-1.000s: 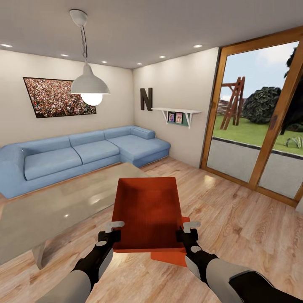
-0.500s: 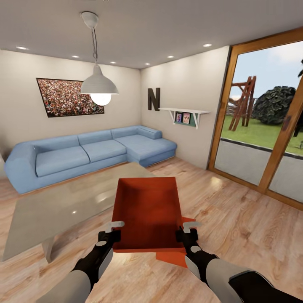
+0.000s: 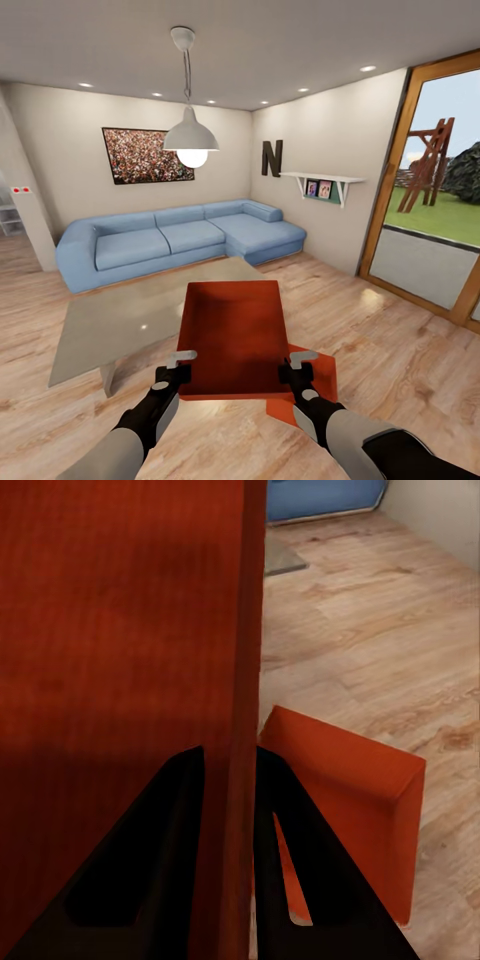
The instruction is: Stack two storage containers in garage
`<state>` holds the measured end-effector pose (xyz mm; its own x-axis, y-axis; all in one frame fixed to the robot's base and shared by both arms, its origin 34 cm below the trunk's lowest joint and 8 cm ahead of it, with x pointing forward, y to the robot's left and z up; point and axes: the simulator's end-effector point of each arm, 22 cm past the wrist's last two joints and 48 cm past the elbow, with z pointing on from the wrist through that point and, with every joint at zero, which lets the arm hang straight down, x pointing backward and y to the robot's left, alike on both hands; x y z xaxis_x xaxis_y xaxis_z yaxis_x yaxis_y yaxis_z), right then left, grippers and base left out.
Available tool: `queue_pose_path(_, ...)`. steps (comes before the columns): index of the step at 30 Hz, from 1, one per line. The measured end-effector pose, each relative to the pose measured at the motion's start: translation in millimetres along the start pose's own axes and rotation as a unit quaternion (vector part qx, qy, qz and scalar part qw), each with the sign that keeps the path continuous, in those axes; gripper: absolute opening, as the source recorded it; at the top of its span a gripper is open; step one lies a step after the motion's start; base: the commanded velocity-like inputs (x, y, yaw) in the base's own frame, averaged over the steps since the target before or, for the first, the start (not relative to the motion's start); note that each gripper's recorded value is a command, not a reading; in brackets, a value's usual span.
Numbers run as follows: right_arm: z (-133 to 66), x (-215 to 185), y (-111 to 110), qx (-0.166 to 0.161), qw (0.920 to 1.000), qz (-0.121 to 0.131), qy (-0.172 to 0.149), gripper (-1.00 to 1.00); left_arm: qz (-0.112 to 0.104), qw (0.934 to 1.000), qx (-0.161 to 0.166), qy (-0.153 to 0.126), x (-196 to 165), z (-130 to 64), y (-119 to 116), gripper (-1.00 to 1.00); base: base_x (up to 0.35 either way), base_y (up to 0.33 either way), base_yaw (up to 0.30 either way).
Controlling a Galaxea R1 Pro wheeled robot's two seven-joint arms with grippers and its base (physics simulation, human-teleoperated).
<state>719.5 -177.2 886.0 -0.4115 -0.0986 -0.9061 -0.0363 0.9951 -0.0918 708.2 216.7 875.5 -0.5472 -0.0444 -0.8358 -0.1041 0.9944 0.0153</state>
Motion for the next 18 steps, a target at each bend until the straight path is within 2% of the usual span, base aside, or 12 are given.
queue_pose_path(18,-1.4,-5.3,-0.5,0.000,1.0000,0.000,-0.004,-1.00,0.000,1.0000,0.000,-0.004,-4.9,-2.1,0.0,-1.00,0.000,0.000,0.272)
